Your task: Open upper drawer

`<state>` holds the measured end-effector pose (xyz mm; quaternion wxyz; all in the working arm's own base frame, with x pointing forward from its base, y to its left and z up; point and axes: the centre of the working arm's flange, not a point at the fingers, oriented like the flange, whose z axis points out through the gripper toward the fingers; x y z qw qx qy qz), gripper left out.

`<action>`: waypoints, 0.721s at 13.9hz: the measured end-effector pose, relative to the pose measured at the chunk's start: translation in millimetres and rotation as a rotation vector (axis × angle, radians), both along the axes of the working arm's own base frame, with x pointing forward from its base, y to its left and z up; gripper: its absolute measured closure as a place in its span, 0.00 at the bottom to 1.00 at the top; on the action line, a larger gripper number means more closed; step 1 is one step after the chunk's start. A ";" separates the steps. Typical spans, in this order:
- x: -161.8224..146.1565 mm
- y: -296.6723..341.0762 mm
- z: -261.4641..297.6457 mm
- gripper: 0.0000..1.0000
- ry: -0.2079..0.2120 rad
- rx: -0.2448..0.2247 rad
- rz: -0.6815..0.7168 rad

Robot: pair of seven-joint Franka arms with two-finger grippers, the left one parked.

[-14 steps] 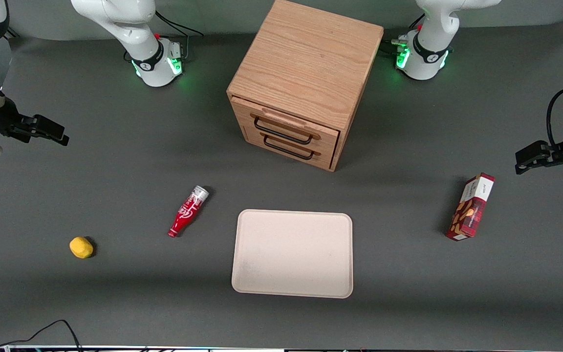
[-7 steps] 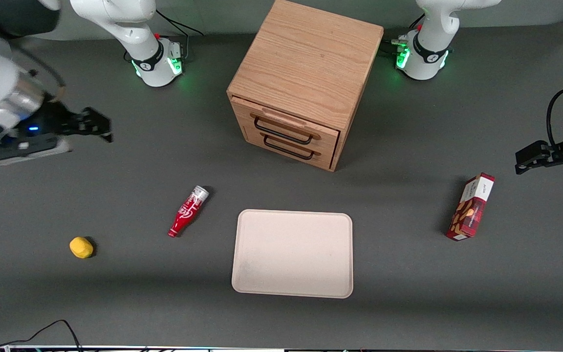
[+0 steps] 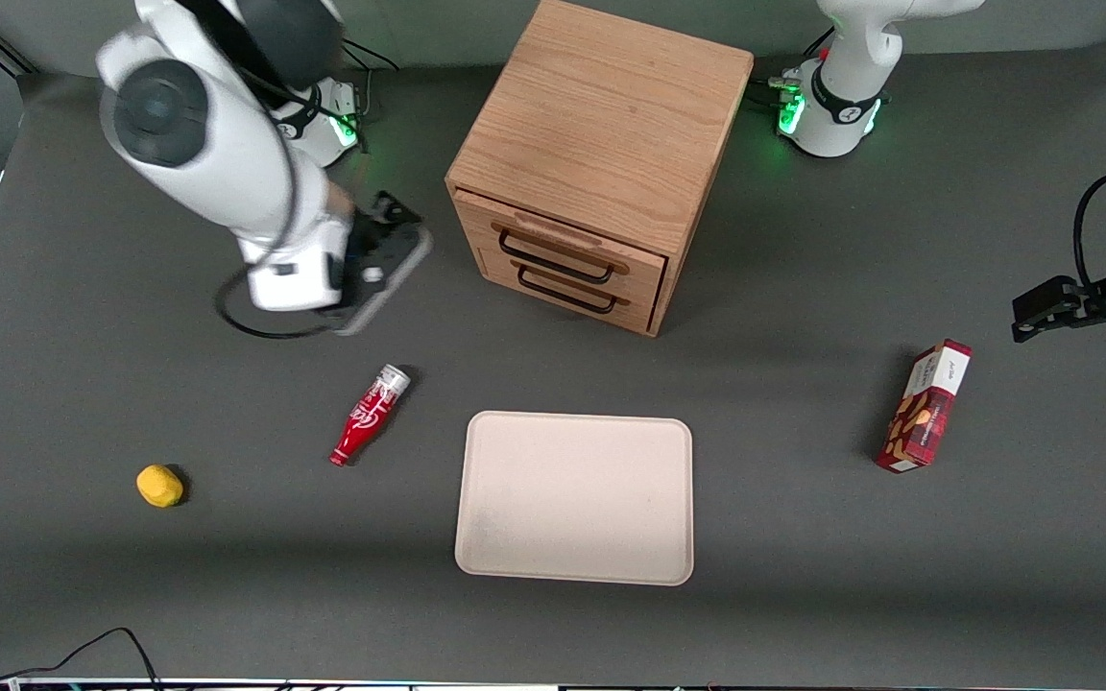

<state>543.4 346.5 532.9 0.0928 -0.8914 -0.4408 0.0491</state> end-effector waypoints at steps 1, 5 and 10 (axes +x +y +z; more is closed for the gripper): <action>-3.3 20.4 -10.6 0.00 0.001 0.008 0.043; -26.9 86.3 -44.3 0.00 -0.023 -0.007 0.178; -31.5 121.1 -82.2 0.00 -0.061 0.001 0.265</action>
